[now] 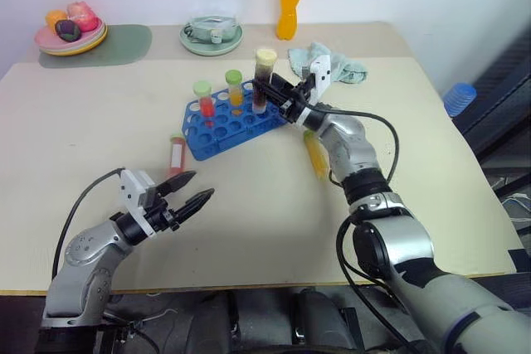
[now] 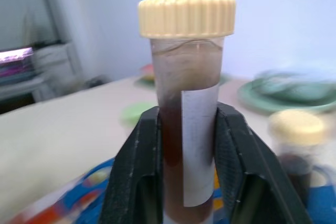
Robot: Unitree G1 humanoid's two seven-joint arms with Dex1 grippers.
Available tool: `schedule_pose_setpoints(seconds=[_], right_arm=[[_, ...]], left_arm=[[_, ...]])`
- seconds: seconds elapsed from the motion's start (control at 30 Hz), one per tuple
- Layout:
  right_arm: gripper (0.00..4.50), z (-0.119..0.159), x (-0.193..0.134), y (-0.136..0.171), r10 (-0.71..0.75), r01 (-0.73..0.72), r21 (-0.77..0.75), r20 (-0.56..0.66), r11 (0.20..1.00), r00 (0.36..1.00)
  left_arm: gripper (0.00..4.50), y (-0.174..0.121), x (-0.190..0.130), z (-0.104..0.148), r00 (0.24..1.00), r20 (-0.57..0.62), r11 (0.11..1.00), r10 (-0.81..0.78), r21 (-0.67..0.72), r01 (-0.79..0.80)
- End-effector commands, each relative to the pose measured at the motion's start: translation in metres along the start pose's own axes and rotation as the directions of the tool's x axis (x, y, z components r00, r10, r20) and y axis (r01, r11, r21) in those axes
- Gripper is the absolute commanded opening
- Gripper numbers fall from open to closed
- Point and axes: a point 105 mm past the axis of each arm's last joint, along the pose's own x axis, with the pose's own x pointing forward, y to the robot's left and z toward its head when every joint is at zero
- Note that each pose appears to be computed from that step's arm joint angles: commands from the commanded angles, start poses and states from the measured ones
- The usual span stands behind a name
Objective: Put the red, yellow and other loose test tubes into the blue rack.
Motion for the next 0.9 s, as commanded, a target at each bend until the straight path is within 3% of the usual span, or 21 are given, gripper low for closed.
schedule_pose_setpoints(seconds=[0.03,0.6,0.9], right_arm=[[0.69,0.013,0.003,-0.010,-0.069,0.073,-0.062,0.073,0.995,0.995],[0.69,-0.012,-0.009,-0.028,-0.235,0.235,-0.085,0.012,0.968,0.972],[0.69,-0.019,-0.006,-0.025,-0.265,0.263,-0.085,-0.013,0.961,0.964]], left_arm=[[3.14,0.004,-0.004,0.025,0.996,0.086,0.999,0.027,0.045,-0.031],[3.14,0.023,0.008,0.065,0.991,0.132,0.984,0.027,0.169,-0.049],[3.14,0.020,0.007,0.067,0.993,0.118,0.983,-0.010,0.185,-0.012]])
